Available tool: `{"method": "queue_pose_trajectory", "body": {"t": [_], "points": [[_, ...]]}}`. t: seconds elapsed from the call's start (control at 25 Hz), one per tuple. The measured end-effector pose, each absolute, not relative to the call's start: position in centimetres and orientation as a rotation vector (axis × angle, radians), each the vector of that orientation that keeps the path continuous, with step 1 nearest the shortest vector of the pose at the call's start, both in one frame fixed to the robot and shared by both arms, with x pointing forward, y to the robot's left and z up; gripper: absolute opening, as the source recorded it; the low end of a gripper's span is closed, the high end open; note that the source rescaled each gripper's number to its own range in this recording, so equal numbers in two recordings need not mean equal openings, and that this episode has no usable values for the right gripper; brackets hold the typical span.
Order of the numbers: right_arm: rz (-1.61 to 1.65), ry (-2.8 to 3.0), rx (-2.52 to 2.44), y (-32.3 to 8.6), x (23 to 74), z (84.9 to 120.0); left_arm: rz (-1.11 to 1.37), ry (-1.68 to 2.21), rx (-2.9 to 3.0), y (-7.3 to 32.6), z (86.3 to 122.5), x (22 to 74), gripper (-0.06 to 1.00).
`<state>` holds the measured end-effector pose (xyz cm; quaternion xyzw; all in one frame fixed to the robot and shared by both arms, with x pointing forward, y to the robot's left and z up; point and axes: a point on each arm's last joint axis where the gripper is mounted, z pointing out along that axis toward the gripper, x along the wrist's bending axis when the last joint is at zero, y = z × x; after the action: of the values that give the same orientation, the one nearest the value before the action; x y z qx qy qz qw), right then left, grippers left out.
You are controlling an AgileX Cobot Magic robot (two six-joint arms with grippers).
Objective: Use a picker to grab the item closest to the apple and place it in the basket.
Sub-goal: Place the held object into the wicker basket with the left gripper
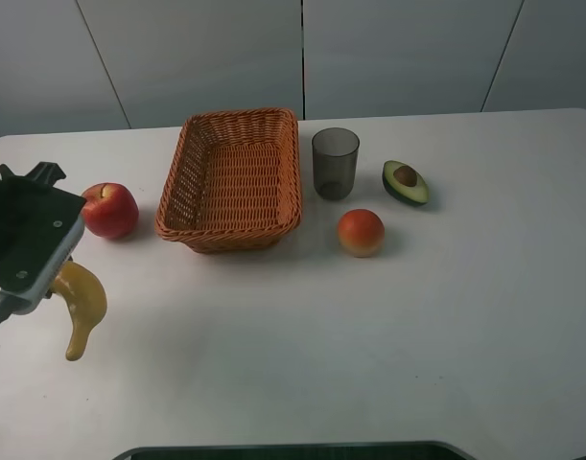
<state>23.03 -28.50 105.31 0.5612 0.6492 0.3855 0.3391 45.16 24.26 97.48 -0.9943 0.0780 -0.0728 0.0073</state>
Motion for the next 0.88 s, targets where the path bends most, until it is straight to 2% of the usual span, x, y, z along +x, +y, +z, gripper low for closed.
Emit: {"method": "queue_pose_trajectory", "body": {"t": [0.36,0.68,0.88], "points": [[1.004,1.690,1.461,-28.5,23.0,105.3,-0.336,0.032,-3.263,23.5,100.0,43.9,0.00],[1.004,1.690,1.461,-28.5,23.0,105.3,-0.555,-0.662,-3.334,22.5,102.0,45.9,0.00],[1.004,1.690,1.461,-28.5,23.0,105.3,-0.700,-1.256,-3.320,21.9,102.7,47.1,0.00]]}}
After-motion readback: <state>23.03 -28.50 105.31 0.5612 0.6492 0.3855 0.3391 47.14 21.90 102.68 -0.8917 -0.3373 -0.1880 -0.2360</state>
